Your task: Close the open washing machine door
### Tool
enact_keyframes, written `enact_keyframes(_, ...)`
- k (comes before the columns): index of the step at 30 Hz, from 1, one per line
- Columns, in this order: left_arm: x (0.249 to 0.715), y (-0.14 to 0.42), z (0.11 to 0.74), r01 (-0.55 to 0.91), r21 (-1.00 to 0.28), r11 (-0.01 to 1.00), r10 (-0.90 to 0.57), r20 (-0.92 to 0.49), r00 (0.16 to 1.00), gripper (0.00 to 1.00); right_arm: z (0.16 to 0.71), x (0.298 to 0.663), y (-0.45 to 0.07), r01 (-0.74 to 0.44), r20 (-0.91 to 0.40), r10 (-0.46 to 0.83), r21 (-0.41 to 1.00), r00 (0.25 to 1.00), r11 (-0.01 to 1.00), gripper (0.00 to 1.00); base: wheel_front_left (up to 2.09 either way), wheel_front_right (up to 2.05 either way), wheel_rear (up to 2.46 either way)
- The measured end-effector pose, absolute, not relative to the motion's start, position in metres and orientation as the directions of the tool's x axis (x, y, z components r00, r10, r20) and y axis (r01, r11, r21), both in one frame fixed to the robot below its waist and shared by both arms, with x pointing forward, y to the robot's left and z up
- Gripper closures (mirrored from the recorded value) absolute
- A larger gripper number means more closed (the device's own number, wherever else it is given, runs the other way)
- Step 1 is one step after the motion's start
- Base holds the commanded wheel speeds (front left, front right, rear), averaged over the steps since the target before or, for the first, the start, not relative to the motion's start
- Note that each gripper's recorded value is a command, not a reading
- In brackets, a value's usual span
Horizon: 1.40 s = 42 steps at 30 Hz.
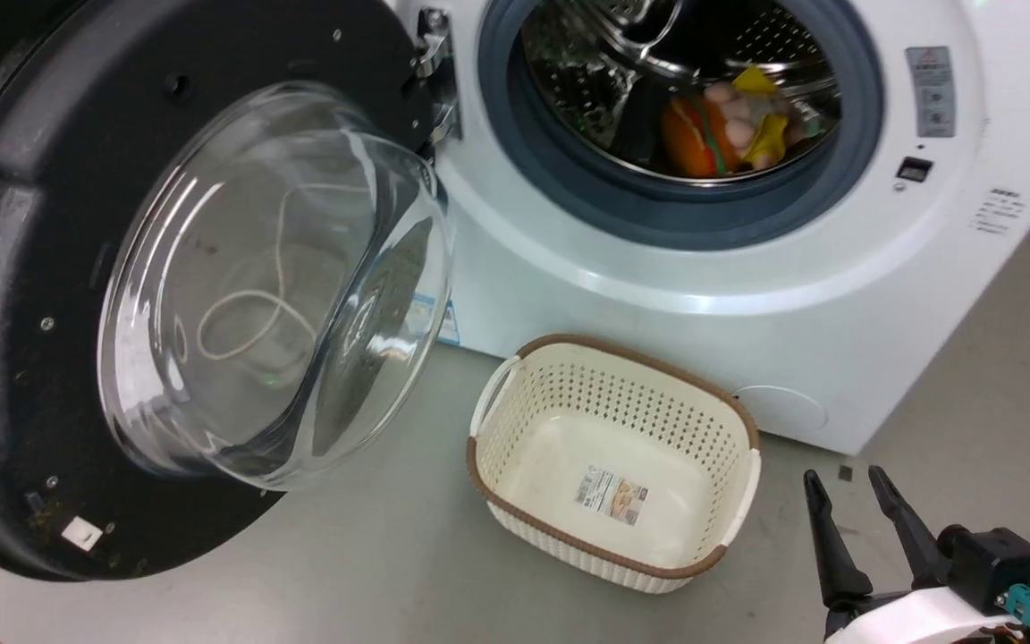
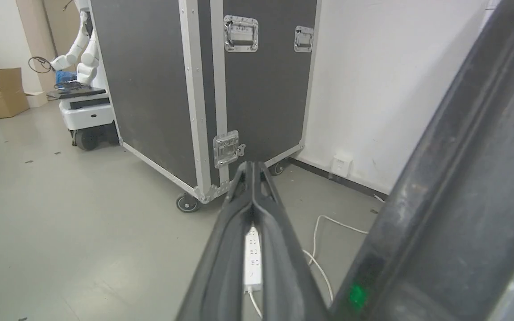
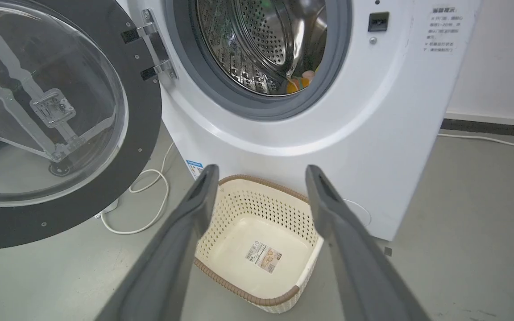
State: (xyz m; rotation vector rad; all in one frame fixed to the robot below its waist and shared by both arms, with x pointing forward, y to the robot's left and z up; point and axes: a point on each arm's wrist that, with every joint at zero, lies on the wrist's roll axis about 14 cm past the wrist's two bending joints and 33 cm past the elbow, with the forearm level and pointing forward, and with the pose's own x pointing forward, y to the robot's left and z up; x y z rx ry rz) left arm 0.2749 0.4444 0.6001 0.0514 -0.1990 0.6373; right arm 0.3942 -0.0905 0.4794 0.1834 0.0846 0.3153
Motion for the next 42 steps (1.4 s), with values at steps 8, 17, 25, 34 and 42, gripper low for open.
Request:
enact_keyframes(8, 0.285, 0.447, 0.562, -0.516, 0.04, 0.855, 0.517, -0.017, 0.856, 1.0, 0.47, 0.401, -0.077, -0.329, -0.079, 0.352, 0.218, 0.932, 0.919, 0.0, 0.0, 0.0, 0.0)
enact_keyframes(17, 0.29, 0.435, 0.546, -0.405, -0.025, 0.914, 0.395, -0.174, 0.902, 1.0, 0.465, 0.404, -0.065, -0.347, -0.084, 0.378, 0.254, 0.922, 0.903, 0.0, 0.0, 0.0, 0.0)
enact_keyframes(25, 0.275, 0.406, 0.553, -0.255, -0.091, 0.963, 0.222, -0.272, 0.936, 1.0, 0.469, 0.403, -0.053, -0.368, -0.051, 0.4, 0.304, 0.915, 0.879, 0.0, 0.0, 0.0, 0.0)
enact_keyframes(34, 0.273, 0.345, 0.572, -0.029, -0.137, 0.99, -0.008, -0.259, 0.966, 1.0, 0.471, 0.402, -0.047, -0.373, -0.027, 0.406, 0.342, 0.913, 0.862, 0.0, 0.0, 0.0, 0.0)
enact_keyframes(42, 0.288, 0.277, 0.591, 0.196, -0.193, 0.961, -0.231, -0.18, 0.956, 1.0, 0.469, 0.4, -0.055, -0.339, -0.023, 0.375, 0.377, 0.927, 0.862, 0.0, 0.0, 0.0, 0.0)
